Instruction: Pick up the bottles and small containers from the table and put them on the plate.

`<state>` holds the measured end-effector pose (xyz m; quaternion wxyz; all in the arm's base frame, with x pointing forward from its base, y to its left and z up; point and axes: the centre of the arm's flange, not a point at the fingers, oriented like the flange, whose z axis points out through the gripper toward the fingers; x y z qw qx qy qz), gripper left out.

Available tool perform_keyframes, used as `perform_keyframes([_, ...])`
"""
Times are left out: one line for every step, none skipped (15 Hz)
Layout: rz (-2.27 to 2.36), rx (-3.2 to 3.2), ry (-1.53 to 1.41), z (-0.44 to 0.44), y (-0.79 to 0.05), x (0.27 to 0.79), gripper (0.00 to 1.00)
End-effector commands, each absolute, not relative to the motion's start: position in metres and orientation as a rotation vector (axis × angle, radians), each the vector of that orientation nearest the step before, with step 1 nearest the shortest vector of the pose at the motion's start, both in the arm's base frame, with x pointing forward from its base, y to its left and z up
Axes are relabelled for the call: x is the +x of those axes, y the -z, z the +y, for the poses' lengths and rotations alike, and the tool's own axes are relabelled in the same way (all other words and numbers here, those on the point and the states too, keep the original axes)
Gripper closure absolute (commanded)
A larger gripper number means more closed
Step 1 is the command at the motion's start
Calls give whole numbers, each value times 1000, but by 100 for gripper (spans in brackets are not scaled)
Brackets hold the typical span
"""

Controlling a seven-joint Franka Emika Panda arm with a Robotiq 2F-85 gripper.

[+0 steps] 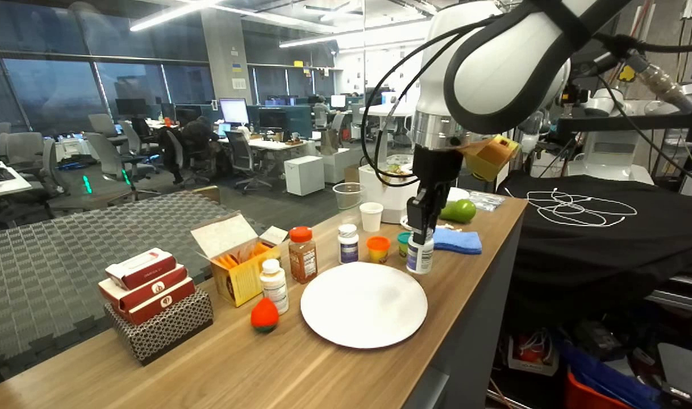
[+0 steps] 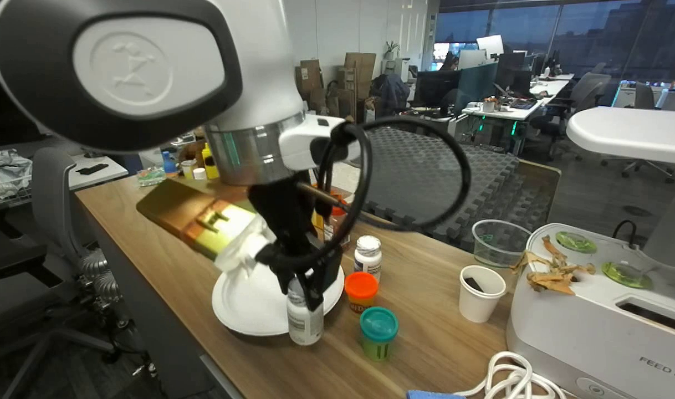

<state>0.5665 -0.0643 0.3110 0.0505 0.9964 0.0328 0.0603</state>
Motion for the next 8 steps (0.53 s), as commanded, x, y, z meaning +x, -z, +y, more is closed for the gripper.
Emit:
perform_keyframes([227, 2990, -183, -20, -335, 575, 80])
perform_keyframes([268, 2978, -187, -7, -336, 579, 80])
perform_keyframes([311, 2967, -194, 4, -329, 587, 80])
perform_keyframes([348, 2949, -195, 15, -325, 592, 80])
perform_keyframes([379, 2937, -185, 24, -316, 600, 80])
perform_keyframes([406, 2931, -167, 33, -308, 605, 80])
perform_keyframes([425, 2924, -157, 40, -300, 611, 80])
perform_keyframes([445, 2916, -149, 47, -291, 617, 80])
